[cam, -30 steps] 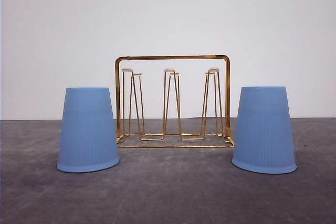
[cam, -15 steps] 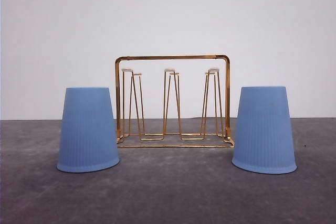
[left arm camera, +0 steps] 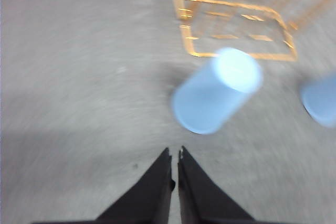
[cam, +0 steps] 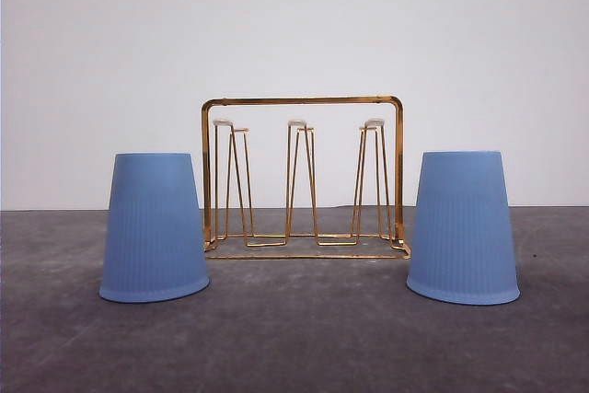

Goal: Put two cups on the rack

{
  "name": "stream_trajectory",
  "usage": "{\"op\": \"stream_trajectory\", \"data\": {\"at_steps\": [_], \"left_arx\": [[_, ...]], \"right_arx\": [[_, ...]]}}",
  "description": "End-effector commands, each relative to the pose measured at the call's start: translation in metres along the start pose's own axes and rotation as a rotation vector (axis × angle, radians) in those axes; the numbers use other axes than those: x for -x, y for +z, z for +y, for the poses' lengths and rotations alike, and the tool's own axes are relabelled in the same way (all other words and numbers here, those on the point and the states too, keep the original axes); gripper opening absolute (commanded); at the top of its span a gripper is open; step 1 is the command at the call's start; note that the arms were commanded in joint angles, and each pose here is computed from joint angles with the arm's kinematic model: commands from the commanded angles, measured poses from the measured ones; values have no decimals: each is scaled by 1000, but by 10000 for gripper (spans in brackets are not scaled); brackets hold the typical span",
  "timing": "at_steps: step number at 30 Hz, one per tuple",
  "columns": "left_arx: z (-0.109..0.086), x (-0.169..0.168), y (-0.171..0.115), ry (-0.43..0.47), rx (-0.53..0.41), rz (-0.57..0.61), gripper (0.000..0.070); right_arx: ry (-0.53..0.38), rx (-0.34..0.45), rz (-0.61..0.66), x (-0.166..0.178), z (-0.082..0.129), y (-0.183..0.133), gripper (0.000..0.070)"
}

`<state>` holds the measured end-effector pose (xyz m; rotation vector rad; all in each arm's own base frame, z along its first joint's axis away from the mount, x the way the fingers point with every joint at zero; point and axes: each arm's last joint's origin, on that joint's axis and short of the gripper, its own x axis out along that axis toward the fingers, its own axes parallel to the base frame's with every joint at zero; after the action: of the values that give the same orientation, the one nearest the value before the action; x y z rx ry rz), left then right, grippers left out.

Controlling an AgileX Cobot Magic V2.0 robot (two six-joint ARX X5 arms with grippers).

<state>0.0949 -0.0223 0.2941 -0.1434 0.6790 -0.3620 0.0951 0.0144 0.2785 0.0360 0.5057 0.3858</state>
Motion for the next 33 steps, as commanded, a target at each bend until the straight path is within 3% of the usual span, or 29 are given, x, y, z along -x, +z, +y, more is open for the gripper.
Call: {"op": "stream_trajectory", "data": {"at_steps": [1, 7, 10, 11, 13, 14, 16, 24, 28, 33], "left_arx": [[-6, 0, 5, -39, -166, -25, 4], [-21, -1, 5, -147, -575, -50, 3], [-24, -1, 4, -169, -646, -57, 4], [-24, -2, 5, -173, -646, -62, 37], [-25, -2, 6, -192, -638, -72, 248], [-26, -2, 6, -201, -628, -76, 415], [-26, -2, 7, -205, -595, -82, 600], [-29, -21, 22, -214, -447, -89, 585], [-33, -49, 32, -226, -395, -54, 585], [-38, -95, 42, -236, -400, -16, 586]], "right_arx": [[21, 105, -16, 0, 4, 4, 7], [82, 203, -3, -3, 12, 3, 8], [93, 225, -3, -3, 14, 3, 27], [92, 231, -4, -3, 14, 3, 86], [90, 234, -6, -3, 14, 3, 305], [90, 233, -7, -3, 14, 3, 423], [90, 232, -7, -3, 14, 3, 536], [91, 232, -7, -3, 14, 3, 535], [91, 232, -7, -3, 14, 3, 535], [91, 232, -7, -3, 14, 3, 535]]}}
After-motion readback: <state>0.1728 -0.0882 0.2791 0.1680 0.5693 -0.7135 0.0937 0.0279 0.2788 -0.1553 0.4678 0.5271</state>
